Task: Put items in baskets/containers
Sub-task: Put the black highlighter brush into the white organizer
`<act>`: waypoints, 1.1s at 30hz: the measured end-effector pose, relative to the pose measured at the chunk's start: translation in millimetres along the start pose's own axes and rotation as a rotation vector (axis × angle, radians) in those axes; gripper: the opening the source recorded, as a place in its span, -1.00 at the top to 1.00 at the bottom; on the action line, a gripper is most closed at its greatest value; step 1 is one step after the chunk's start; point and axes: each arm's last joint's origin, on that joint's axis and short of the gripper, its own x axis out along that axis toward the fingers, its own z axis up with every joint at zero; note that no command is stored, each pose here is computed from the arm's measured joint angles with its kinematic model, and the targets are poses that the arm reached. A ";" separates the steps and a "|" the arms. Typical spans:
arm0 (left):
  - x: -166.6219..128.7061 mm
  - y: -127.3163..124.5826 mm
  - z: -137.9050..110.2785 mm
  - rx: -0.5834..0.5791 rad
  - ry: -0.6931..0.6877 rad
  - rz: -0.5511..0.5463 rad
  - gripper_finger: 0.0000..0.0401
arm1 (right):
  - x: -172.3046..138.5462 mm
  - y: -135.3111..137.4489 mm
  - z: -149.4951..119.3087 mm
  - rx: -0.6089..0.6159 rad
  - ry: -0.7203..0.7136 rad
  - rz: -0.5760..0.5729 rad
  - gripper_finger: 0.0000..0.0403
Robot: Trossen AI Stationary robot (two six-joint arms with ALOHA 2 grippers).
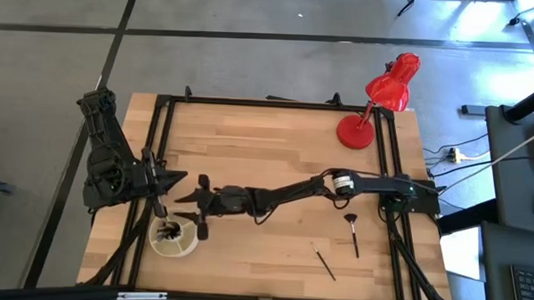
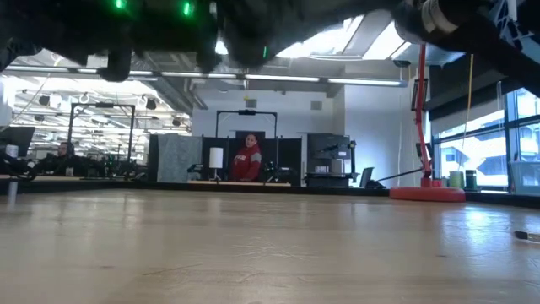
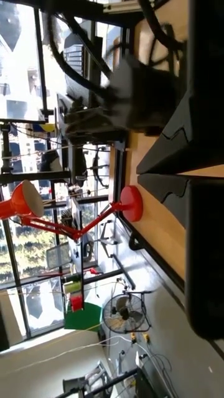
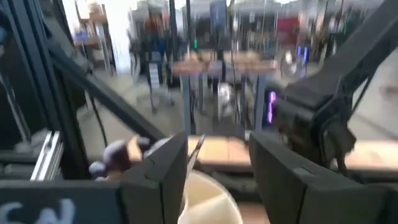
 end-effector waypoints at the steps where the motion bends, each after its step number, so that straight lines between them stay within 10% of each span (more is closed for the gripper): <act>1: 0.0 -0.1 0.0 0.001 0.000 -0.003 0.97 | -1.4 2.6 6.5 0.001 0.042 -0.004 0.15; 10: 0.0 -0.2 -3.2 -0.019 0.007 -0.024 0.99 | -62.6 14.0 82.0 0.064 0.680 -0.222 0.16; 17: -0.1 -1.8 -4.9 -0.042 0.021 -0.083 0.97 | -147.4 11.3 96.9 0.178 1.278 -0.611 0.20; 33: -0.5 -4.1 -5.7 -0.056 0.041 -0.163 0.98 | -265.4 23.6 49.1 0.349 1.679 -0.957 0.20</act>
